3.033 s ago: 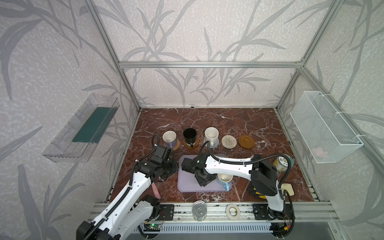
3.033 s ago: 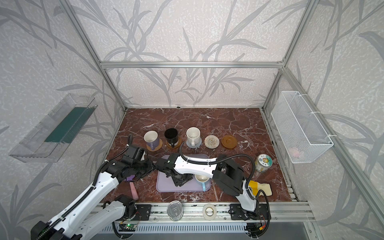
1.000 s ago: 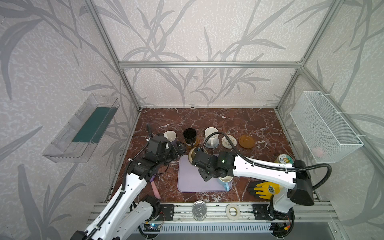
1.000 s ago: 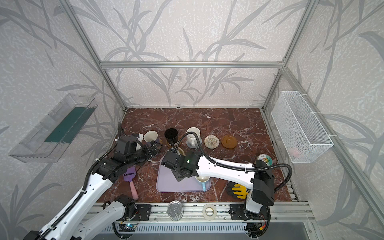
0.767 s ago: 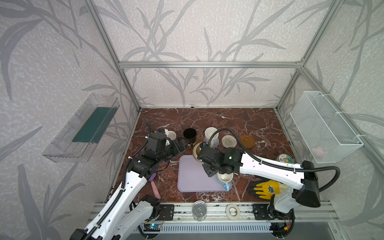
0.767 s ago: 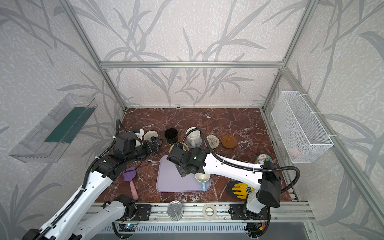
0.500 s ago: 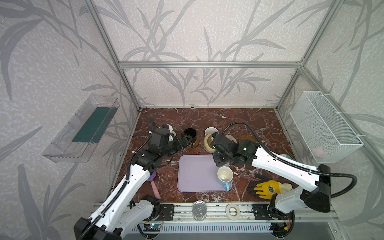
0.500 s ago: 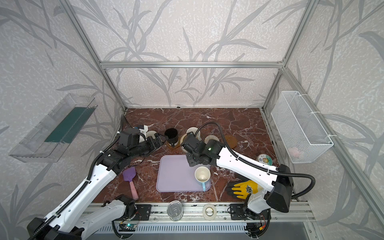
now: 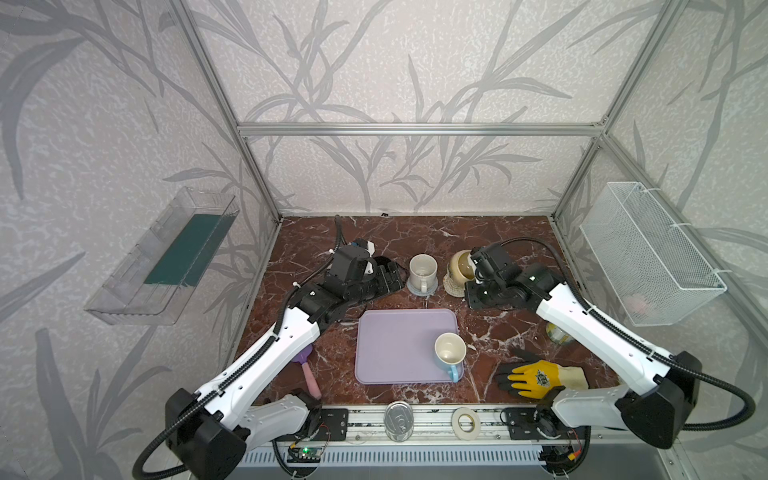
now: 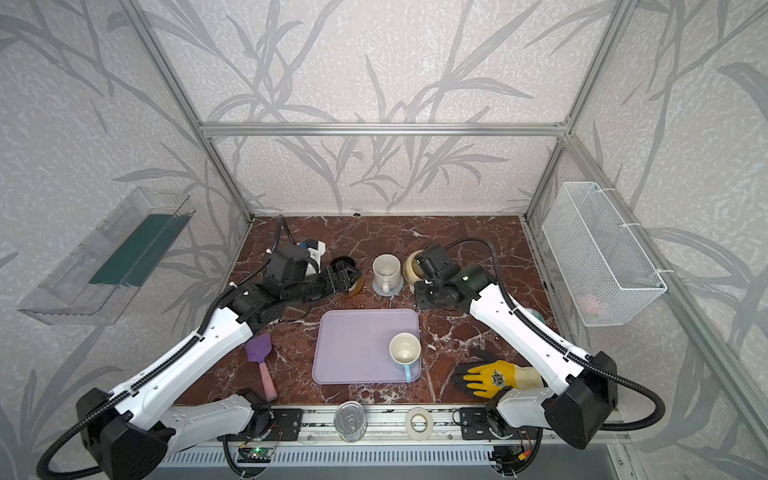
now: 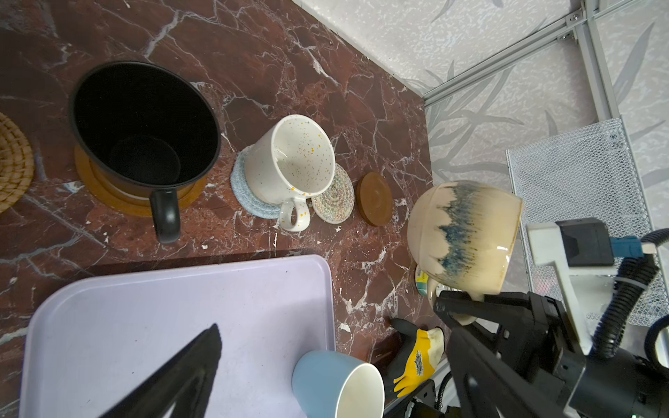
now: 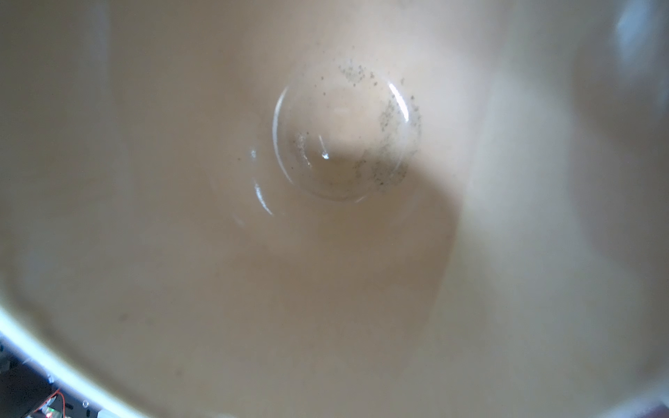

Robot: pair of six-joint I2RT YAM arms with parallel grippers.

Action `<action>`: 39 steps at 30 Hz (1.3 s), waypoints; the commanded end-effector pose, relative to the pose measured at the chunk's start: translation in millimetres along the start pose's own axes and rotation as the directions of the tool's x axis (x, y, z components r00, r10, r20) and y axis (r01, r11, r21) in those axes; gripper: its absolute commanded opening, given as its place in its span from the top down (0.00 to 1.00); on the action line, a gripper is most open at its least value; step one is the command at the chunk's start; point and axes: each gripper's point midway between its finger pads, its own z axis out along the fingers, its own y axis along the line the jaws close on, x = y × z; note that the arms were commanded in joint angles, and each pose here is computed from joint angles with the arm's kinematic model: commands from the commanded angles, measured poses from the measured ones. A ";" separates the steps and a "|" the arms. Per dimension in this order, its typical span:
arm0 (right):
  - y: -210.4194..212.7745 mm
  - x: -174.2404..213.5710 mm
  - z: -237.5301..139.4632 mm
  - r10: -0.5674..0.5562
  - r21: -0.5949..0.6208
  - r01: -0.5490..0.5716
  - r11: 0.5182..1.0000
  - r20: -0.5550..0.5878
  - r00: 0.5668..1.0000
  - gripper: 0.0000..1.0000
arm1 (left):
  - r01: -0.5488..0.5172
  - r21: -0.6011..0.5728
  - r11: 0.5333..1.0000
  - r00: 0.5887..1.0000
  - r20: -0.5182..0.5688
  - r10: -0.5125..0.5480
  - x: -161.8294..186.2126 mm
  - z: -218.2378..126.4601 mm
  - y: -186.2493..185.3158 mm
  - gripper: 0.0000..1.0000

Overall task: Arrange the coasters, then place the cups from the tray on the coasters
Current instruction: 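Carry cream mug toward the coaster beside the white speckled mug with right gripper, then lower cream mug onto the patterned coaster with right gripper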

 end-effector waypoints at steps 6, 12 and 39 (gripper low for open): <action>-8.5 -24.8 7.9 -0.009 0.004 0.009 1.000 0.045 0.999 1.00 | -0.026 0.006 1.000 1.000 -0.009 0.026 -11.0 18.0 -18.8 0.01; -11.3 -34.8 33.1 -0.039 0.060 0.038 0.997 0.015 0.999 1.00 | -0.010 0.008 1.000 0.997 -0.075 0.011 -3.3 40.3 -21.0 0.01; -40.1 -45.2 114.5 -0.060 0.279 0.092 0.956 -0.122 0.991 1.00 | 0.004 -0.056 0.998 0.975 -0.222 -0.016 35.9 79.6 -4.9 0.01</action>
